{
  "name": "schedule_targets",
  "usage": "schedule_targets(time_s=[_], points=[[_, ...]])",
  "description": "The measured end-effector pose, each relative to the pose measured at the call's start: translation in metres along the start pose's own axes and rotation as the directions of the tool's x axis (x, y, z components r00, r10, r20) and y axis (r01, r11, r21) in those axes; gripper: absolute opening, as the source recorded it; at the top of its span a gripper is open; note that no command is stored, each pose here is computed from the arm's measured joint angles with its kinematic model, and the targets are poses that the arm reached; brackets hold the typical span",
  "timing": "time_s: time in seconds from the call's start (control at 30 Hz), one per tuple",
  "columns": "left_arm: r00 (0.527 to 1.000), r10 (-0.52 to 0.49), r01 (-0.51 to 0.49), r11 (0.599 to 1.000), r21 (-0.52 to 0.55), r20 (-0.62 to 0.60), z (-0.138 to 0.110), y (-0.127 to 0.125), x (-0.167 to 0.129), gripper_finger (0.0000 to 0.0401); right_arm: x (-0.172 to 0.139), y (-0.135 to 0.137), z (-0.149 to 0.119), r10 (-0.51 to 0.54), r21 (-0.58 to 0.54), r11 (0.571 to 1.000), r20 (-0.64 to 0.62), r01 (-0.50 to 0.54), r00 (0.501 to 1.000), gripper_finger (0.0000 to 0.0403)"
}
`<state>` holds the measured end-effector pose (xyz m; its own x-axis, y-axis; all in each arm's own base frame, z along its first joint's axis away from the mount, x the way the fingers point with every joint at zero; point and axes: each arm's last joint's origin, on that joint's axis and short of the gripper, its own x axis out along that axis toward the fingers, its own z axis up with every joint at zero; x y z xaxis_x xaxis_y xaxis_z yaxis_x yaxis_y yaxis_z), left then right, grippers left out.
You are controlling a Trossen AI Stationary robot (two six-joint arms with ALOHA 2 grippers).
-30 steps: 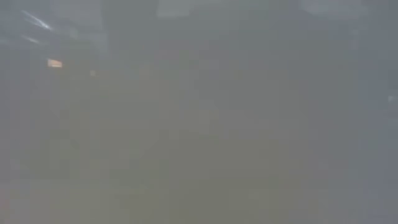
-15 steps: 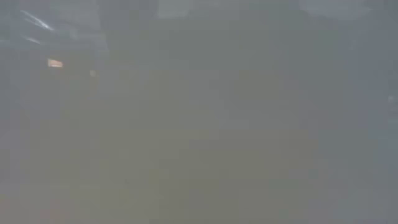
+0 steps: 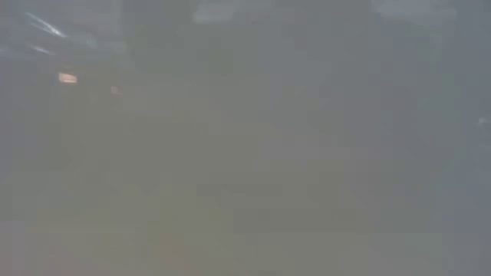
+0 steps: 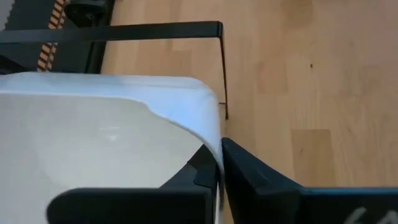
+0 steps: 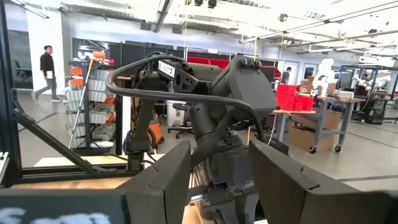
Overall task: Stack baskets on shelf by color
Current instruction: Put the bottom left white bin on the shelf
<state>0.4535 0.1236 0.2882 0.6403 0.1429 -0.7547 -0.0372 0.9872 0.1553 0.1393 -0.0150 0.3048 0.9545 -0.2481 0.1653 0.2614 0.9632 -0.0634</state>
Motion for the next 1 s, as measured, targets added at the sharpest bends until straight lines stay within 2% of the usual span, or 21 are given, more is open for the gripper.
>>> schedule_targets(time_s=[0.2,0.5,0.83,1.0], points=[[1.000,0.002,-0.002,1.000,-0.001,0.011,0.001,0.000,0.000,0.0036,0.000,0.000,0.001,-0.001,-0.008,1.000,0.006,0.001,1.000,0.0159],[0.995,0.066,-0.062,0.997,-0.052,0.074,0.008,0.004,0.000,0.0037,0.000,0.000,0.000,-0.001,-0.017,1.000,0.005,0.001,1.000,0.0159],[0.999,0.034,-0.037,0.994,-0.101,-0.025,-0.006,0.000,0.030,0.0039,0.000,0.000,0.000,-0.001,-0.022,1.000,0.001,0.001,1.000,0.0159],[0.998,0.057,-0.061,0.993,-0.104,-0.035,-0.008,0.001,0.033,0.0072,0.000,0.000,0.000,0.000,-0.028,1.000,-0.003,0.000,1.000,0.0159]])
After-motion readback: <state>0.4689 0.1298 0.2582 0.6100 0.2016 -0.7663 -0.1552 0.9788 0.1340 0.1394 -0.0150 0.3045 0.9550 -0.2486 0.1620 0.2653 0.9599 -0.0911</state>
